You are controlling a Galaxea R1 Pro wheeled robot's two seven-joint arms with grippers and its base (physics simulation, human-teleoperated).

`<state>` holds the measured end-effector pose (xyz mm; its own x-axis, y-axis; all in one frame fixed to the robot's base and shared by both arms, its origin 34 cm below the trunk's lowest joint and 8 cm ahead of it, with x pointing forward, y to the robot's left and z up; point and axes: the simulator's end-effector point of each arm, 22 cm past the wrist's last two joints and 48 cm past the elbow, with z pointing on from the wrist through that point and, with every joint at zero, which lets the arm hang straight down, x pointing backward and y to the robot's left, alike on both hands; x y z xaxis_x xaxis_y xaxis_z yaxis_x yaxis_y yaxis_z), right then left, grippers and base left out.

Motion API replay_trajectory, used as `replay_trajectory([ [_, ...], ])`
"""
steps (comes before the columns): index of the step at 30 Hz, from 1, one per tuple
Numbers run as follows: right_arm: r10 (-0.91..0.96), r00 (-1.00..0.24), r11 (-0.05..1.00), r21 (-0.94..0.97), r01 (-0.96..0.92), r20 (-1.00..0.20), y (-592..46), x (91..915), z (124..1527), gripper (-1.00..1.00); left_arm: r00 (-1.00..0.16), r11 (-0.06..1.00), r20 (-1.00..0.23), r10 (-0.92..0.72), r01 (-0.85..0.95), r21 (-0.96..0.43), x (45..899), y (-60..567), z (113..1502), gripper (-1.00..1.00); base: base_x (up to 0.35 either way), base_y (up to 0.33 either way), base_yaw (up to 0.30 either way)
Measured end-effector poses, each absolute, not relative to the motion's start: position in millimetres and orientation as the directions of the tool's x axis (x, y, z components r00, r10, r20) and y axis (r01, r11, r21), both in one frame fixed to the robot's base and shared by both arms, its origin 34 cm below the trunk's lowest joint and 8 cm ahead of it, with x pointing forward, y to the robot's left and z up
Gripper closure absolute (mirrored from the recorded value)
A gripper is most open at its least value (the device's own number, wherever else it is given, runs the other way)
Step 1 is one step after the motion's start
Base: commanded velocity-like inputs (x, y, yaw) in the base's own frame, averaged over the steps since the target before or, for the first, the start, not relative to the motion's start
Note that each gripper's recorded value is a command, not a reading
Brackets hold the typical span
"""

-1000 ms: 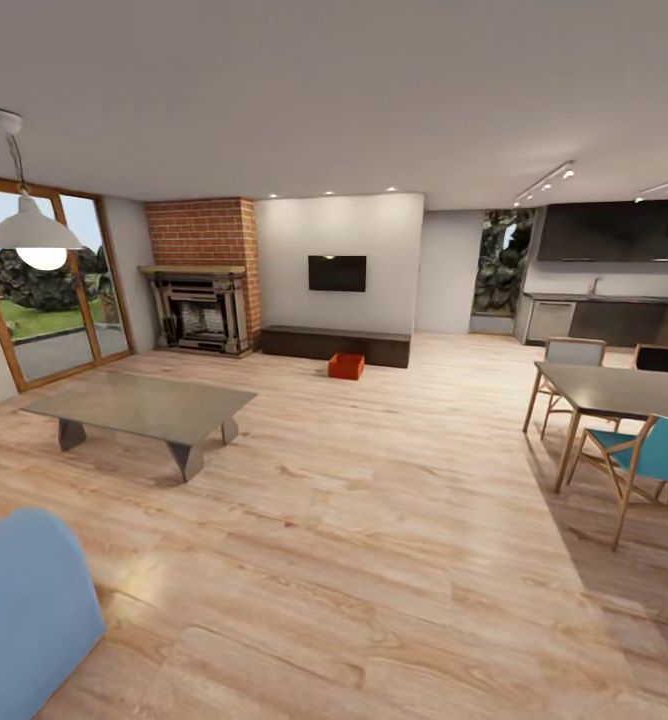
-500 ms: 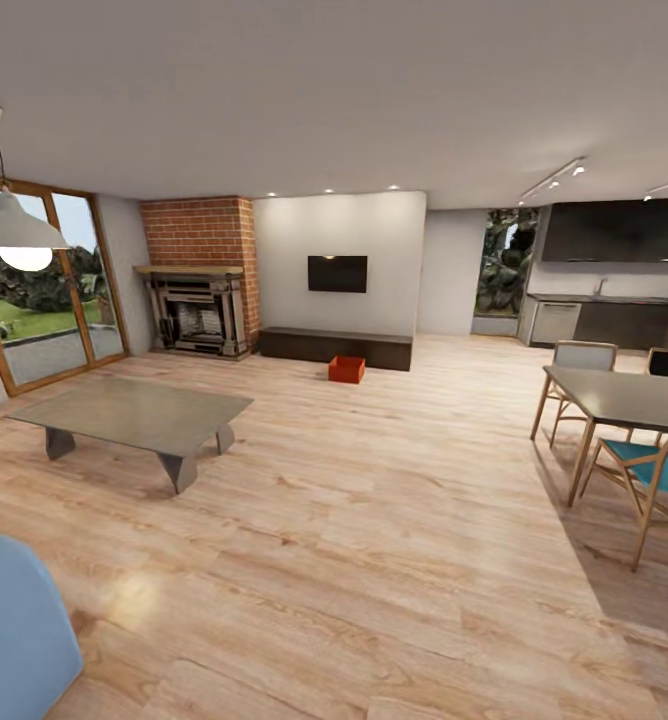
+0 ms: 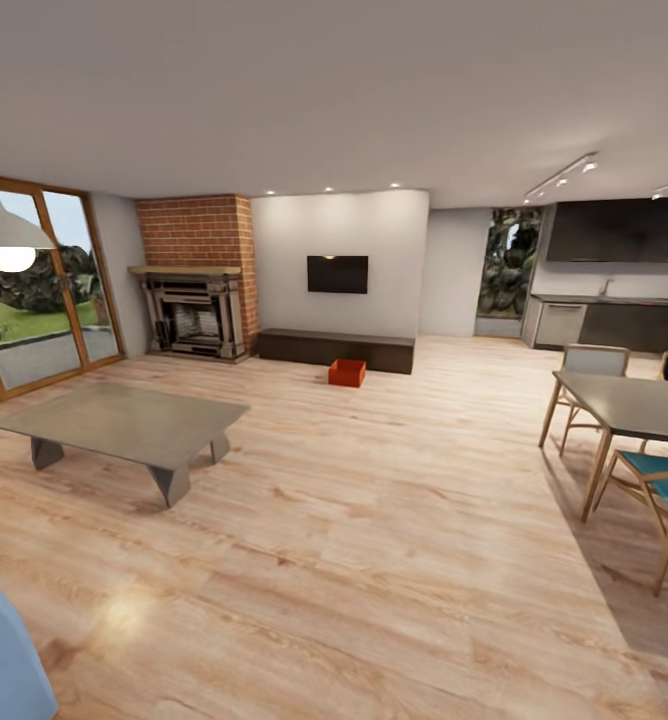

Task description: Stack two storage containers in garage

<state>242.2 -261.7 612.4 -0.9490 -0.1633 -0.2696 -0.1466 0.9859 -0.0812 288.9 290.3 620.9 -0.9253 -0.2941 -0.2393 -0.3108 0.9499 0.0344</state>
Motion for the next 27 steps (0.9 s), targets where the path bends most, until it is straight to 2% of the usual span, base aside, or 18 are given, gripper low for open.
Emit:
replay_trajectory([
  [27, -0.163, -0.949, 0.986, -0.081, -0.146, -0.270, -261.6, 242.2, 612.4, -1.00, -0.926, 0.950, -0.240, -0.293, -0.310, 0.035, 288.9, 290.4, 620.9, -1.00, 0.323, 0.000, 0.000],
])
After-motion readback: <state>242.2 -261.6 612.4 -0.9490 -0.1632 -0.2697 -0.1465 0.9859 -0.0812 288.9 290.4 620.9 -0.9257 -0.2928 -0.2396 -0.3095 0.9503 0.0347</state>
